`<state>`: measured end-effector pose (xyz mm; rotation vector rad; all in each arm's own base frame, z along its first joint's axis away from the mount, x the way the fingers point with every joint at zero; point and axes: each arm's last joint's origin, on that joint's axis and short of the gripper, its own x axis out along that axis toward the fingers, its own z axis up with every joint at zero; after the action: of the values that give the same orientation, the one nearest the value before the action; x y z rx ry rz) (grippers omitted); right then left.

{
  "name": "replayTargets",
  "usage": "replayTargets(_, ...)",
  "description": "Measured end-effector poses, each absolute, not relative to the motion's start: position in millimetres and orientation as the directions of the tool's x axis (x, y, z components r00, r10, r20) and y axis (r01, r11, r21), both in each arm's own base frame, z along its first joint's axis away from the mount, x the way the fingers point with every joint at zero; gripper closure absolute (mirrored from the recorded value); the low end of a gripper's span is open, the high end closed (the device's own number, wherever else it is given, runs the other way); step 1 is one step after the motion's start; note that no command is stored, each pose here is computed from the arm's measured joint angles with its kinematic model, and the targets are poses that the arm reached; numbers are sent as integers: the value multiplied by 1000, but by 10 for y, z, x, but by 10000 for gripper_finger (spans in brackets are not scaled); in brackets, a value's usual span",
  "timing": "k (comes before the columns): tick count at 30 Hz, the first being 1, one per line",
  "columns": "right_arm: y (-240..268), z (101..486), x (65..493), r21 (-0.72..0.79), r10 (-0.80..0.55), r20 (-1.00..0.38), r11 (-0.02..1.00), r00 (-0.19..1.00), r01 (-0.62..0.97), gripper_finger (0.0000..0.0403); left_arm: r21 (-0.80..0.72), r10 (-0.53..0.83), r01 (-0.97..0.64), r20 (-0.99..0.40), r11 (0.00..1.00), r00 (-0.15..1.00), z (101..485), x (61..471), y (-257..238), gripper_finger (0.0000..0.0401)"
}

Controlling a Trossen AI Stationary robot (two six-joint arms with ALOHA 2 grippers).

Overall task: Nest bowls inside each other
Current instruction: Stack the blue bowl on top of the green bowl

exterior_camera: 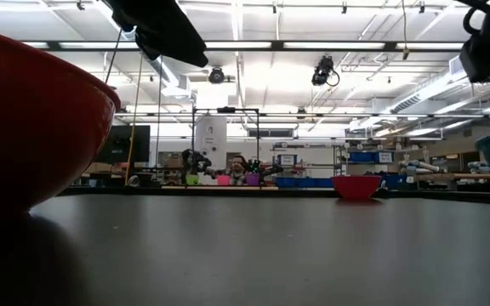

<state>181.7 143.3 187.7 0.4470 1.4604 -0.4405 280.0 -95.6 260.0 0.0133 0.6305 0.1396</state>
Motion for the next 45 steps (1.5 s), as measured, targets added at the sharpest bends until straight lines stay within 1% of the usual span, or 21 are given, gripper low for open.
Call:
replayTargets(5, 1423, 2049, 1822, 15, -33, -996, 838, 78, 546, 208, 55, 143, -138, -586, 989, 798, 2601, 2812, -923, 221)
replayTargets(10, 1402, 2257, 1813, -55, -127, -988, 835, 93, 548, 209, 54, 153, -151, -586, 987, 796, 2601, 2822, -889, 221)
replayTargets(13, 1373, 2223, 1788, -96, -168, -982, 838, 87, 538, 209, 52, 155, -154, -586, 987, 796, 2601, 2824, -883, 221)
replayTargets(18, 1303, 2057, 1716, -148, -193, -981, 817, 23, 558, 209, 50, 151, -150, -589, 987, 794, 2597, 2815, -902, 221)
replayTargets(20, 1291, 1983, 1694, -145, -184, -983, 810, 10, 567, 209, 52, 151, -150, -594, 987, 790, 2593, 2811, -901, 221)
replayTargets(22, 1304, 1913, 1692, -109, -137, -991, 816, 7, 567, 209, 58, 153, -149, -602, 987, 784, 2584, 2804, -900, 221)
replayTargets(24, 1331, 1860, 1713, -53, -83, -996, 830, 28, 556, 209, 63, 156, -149, -609, 987, 777, 2576, 2797, -897, 221)
replayTargets(27, 1355, 1825, 1752, 2, -45, -996, 847, 75, 531, 219, 64, 157, -149, -611, 987, 776, 2574, 2796, -895, 221)
replayTargets(30, 1361, 1830, 1833, 54, -23, -989, 859, 144, 509, 261, 64, 157, -149, -611, 987, 776, 2575, 2795, -895, 221)
replayTargets(34, 1331, 1853, 2017, 153, 36, -964, 883, 263, 443, 364, 39, 153, -163, -608, 986, 779, 2664, 2724, -882, 221)
replayTargets(35, 1317, 1870, 2093, 185, 44, -946, 887, 322, 423, 378, 28, 151, -170, -614, 985, 775, 2716, 2687, -880, 221)
replayTargets(38, 1243, 1944, 2341, 267, 76, -863, 908, 499, 323, 376, 0, 151, -198, -646, 980, 749, 2897, 2573, -886, 221)
replayTargets(40, 1178, 2033, 2527, 316, 109, -769, 921, 630, 227, 373, -5, 157, -215, -666, 977, 730, 3032, 2462, -904, 221)
replayTargets(42, 1084, 2145, 2695, 333, 128, -658, 933, 742, 135, 377, -4, 165, -229, -680, 973, 714, 3180, 2362, -925, 221)
replayTargets(45, 913, 2282, 2915, 316, 155, -490, 949, 858, 9, 381, 8, 182, -255, -722, 967, 667, 3388, 2189, -938, 221)
